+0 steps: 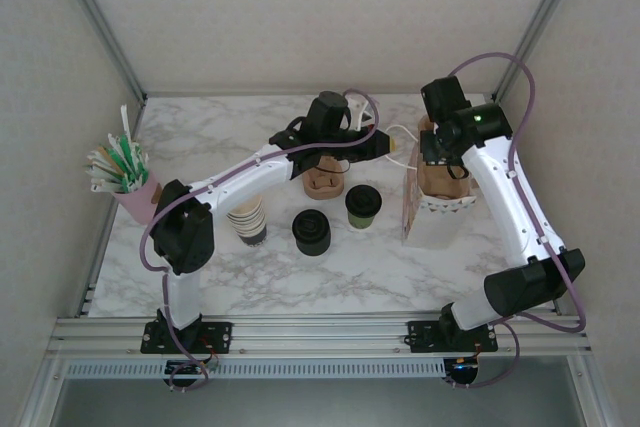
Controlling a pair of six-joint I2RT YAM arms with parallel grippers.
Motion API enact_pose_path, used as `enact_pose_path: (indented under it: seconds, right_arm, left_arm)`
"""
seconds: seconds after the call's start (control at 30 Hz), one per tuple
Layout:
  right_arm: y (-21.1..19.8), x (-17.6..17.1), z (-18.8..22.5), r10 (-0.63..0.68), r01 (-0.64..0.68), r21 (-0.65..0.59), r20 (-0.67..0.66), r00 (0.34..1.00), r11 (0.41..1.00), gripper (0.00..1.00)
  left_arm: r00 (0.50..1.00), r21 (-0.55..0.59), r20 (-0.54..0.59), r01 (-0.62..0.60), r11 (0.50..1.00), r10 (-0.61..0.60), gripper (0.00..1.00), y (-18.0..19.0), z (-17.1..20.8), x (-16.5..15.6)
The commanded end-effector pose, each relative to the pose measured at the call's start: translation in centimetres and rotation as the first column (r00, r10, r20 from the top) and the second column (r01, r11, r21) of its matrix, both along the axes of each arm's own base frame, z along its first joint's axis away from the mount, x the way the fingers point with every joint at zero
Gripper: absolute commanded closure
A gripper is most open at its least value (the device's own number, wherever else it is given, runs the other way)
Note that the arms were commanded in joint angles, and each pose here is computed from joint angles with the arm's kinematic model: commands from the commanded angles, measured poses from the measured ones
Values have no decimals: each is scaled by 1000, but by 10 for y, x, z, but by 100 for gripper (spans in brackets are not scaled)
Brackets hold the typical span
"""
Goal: Pack the takeout coffee
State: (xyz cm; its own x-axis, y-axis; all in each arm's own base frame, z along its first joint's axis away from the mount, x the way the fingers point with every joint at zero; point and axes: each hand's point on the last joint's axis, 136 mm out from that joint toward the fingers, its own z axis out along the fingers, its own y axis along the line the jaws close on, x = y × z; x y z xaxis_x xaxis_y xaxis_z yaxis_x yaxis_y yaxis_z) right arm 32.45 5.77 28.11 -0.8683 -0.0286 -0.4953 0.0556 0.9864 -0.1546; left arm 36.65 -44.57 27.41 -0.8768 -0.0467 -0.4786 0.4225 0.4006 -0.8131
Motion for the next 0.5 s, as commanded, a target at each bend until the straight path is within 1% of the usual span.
enact_pose_path:
  seconds: [0.0, 0.13, 0.23, 0.33, 0.47]
  right_arm:
    - [7, -2, 8, 17, -19, 66, 32, 999, 998, 80]
    - [-5, -2, 22, -29, 25, 43, 85, 996, 999, 81]
    - [-13, -3, 36, -52, 45, 49, 136, 989, 998, 81]
    - [-6, -2, 42, -21, 7, 89, 150, 988, 996, 80]
    - [2, -1, 37, -1, -17, 132, 133, 991, 991, 81]
  left_arm:
    - [999, -49, 45, -7, 999, 9, 97, 6, 29, -2]
    - [999, -53, 48, -8, 999, 11, 97, 6, 30, -2]
    - [999, -51, 48, -8, 999, 10, 97, 7, 30, -2]
    - [999, -53, 50, -7, 999, 10, 97, 7, 31, -2]
    - [999, -56, 50, -8, 998, 11, 97, 6, 31, -1]
